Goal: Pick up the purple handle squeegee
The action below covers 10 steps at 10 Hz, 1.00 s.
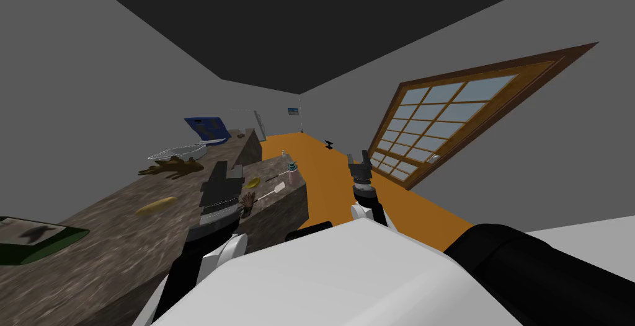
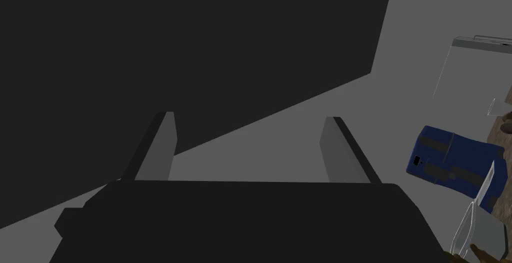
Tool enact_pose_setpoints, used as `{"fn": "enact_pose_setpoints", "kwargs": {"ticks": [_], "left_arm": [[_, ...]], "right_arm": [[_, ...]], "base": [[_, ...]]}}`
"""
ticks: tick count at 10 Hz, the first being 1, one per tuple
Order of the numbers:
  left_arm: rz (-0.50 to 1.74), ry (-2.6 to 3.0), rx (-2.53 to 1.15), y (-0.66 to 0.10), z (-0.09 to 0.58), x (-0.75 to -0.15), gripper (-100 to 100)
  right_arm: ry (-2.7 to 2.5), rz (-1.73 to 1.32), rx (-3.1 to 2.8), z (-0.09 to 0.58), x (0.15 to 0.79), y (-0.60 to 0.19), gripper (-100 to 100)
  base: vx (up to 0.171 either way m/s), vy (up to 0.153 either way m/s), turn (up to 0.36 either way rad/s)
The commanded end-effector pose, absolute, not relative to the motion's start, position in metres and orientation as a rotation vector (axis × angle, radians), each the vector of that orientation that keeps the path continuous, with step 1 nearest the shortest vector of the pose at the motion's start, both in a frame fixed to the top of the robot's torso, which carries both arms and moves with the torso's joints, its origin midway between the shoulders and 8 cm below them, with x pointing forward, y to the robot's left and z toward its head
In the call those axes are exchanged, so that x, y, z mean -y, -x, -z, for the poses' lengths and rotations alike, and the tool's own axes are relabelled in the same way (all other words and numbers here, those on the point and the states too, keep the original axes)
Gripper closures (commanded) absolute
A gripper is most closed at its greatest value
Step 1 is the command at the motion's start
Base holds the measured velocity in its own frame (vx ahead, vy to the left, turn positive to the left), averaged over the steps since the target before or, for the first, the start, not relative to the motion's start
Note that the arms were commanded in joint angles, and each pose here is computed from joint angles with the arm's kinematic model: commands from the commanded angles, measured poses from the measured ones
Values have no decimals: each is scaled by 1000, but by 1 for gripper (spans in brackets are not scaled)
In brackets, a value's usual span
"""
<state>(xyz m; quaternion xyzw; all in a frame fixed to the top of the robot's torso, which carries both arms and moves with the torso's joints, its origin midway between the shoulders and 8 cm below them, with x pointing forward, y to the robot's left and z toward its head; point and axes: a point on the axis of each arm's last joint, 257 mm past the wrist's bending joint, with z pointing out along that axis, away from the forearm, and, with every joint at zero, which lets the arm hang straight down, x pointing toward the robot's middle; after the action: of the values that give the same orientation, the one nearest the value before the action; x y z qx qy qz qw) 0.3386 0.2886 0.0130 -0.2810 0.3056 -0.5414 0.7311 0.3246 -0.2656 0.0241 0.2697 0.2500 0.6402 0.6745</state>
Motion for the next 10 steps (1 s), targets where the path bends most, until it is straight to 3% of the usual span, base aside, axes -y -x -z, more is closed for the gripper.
{"fn": "enact_pose_setpoints", "kwargs": {"ticks": [1, 10], "left_arm": [[1202, 636, -709, -354, -5, -286, -100], [1190, 723, -915, -433, 40, -281, -100]], "right_arm": [[-607, -1440, -562, -24, 266, -325, 0], [-607, -1440, -562, -24, 266, -325, 0]], "base": [[-20, -4, -64], [-6, 8, -45]]}}
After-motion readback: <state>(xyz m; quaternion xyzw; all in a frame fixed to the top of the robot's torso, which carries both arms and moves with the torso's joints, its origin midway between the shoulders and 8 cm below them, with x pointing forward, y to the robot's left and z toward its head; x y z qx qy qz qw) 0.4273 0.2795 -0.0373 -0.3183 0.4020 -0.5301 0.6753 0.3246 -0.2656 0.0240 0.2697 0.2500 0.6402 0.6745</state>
